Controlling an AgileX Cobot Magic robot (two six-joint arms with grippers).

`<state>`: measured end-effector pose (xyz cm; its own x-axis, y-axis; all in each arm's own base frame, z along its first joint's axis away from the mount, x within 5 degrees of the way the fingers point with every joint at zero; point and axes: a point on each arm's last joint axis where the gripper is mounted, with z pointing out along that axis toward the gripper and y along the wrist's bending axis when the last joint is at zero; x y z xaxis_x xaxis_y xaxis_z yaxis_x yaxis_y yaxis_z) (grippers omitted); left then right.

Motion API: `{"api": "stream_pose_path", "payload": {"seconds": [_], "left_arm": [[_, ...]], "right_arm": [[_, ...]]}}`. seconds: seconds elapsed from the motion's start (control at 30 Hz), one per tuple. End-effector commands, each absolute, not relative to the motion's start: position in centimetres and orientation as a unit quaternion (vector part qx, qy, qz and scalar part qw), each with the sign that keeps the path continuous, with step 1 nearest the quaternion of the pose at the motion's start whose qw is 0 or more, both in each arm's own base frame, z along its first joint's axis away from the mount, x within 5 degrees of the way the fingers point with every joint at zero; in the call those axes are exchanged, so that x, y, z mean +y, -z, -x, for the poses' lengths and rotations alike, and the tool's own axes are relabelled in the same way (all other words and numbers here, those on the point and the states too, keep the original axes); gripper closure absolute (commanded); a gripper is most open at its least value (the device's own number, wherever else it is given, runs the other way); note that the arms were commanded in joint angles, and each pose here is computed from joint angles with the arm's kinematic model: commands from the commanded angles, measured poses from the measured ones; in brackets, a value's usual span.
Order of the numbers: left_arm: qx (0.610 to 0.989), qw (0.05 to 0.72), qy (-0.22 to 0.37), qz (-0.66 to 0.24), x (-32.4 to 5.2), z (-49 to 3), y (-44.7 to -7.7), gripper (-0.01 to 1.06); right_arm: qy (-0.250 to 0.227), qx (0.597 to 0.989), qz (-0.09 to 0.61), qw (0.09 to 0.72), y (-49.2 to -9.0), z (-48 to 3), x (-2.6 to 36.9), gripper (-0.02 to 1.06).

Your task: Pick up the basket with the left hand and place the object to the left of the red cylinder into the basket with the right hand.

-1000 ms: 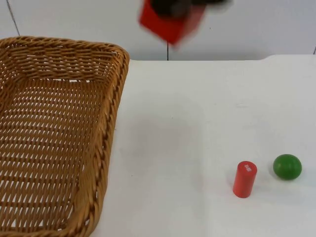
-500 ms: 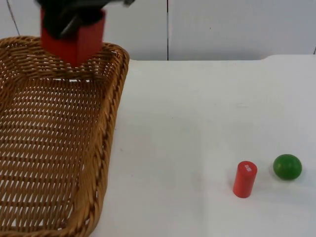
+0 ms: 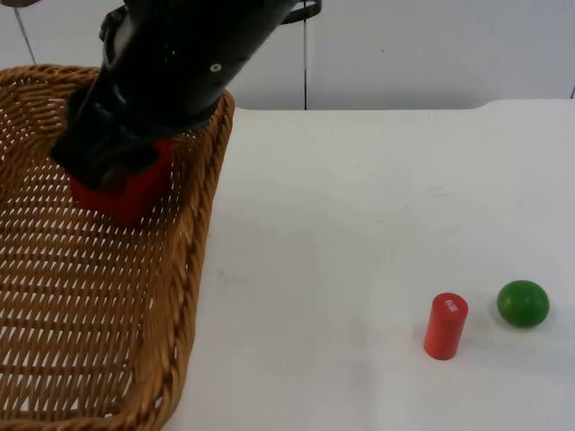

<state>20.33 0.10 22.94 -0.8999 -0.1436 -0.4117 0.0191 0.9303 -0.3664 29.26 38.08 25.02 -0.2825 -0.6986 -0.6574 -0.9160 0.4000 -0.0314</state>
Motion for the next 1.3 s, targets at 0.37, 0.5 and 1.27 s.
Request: {"api": "stream_pose_path", "payload": {"seconds": [0.37,0.5,1.27], "left_arm": [[0.955,0.227,0.186,0.034,0.0,-20.4,-23.0,1.05],[0.955,0.226,0.186,0.034,0.0,-20.3,-23.0,1.05],[0.955,0.228,0.188,0.036,0.0,-20.4,-23.0,1.05]], "right_arm": [[-0.176,0.751,0.519,0.367,-33.9,-27.4,34.8,0.18],[-0.175,0.770,0.469,0.394,-38.4,-26.6,31.4,0.18],[-0.160,0.794,0.426,0.403,-37.7,-16.1,16.4,0.18]]}}
